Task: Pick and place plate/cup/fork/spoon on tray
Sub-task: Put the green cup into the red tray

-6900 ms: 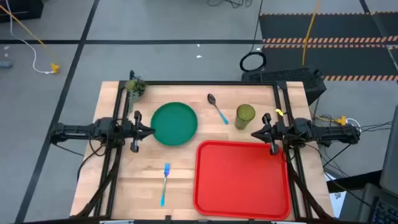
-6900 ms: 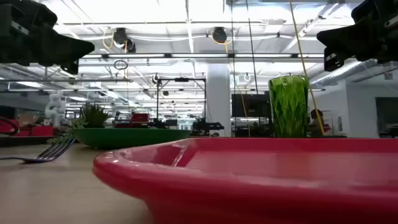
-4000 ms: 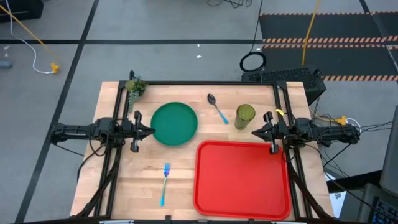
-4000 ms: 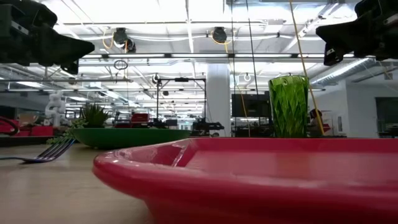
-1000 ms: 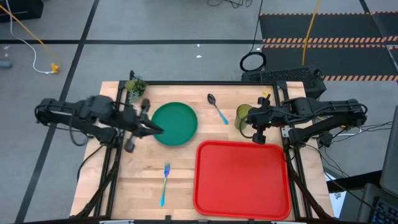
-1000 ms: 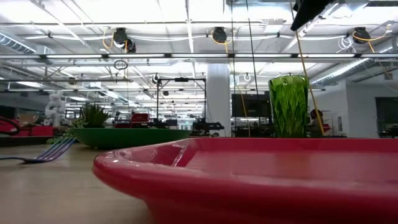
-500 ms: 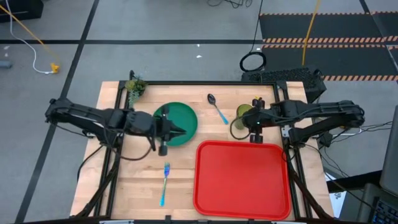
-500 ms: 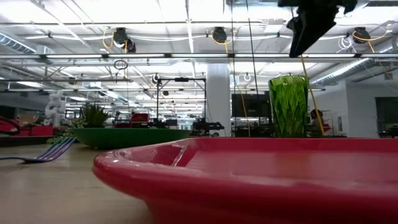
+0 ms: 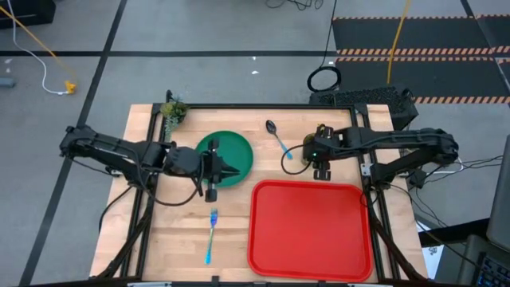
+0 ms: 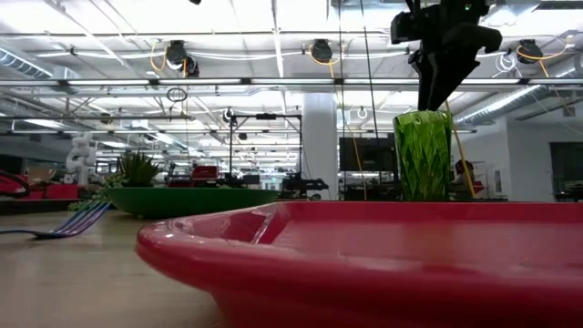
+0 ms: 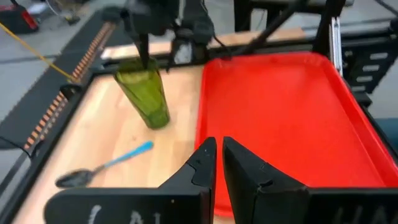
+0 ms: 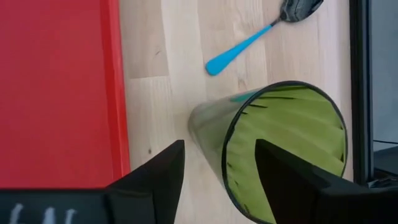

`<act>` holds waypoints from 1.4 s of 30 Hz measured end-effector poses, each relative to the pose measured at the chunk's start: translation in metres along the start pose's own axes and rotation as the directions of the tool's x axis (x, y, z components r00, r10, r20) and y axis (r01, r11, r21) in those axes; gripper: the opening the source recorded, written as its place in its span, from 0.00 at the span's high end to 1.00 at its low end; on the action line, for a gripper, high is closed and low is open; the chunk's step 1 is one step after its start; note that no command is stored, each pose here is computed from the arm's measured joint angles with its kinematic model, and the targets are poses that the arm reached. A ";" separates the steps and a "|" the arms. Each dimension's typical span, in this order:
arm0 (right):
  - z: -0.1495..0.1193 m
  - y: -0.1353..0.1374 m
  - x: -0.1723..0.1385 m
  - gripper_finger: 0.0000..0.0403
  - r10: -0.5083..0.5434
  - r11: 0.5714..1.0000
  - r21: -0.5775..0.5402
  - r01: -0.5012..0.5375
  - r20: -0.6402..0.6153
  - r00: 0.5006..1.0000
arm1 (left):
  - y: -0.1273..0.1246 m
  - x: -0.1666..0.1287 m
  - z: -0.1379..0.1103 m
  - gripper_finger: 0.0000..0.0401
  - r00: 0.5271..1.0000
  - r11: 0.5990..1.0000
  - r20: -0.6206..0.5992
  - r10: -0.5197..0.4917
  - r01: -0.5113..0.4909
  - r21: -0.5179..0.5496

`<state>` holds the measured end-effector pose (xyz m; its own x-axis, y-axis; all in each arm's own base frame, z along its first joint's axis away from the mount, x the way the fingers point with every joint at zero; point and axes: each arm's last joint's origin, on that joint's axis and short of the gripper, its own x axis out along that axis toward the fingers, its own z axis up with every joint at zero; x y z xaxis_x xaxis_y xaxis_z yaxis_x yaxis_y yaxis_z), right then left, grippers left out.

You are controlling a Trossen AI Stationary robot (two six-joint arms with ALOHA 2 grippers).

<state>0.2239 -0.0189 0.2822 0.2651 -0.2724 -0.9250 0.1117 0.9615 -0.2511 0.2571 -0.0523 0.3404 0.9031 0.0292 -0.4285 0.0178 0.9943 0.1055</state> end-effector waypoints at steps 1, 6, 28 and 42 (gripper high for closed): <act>0.000 0.000 0.001 0.54 0.000 1.000 0.000 0.000 -0.006 1.000 | -0.002 0.000 -0.001 0.92 1.000 1.000 -0.014 -0.006 0.006 -0.004; 0.002 -0.001 0.008 0.62 0.000 1.000 0.005 0.000 -0.041 0.999 | -0.012 0.000 -0.006 0.92 0.998 0.999 -0.052 -0.040 0.039 -0.020; -0.004 0.013 -0.009 0.99 0.070 0.981 0.189 -0.037 -0.168 0.983 | -0.021 0.002 -0.002 0.92 0.998 0.998 -0.004 -0.063 0.063 -0.030; -0.010 0.048 -0.081 1.00 0.112 0.940 0.338 -0.049 -0.170 0.979 | -0.021 0.002 0.001 0.92 0.998 0.997 0.021 -0.063 0.064 -0.032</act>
<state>0.1979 0.0498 0.3423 0.1094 -0.1530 -0.9822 0.4156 0.9046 -0.0946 0.2584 -0.0731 0.3382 0.9091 -0.0357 -0.4150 0.0614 0.9969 0.0489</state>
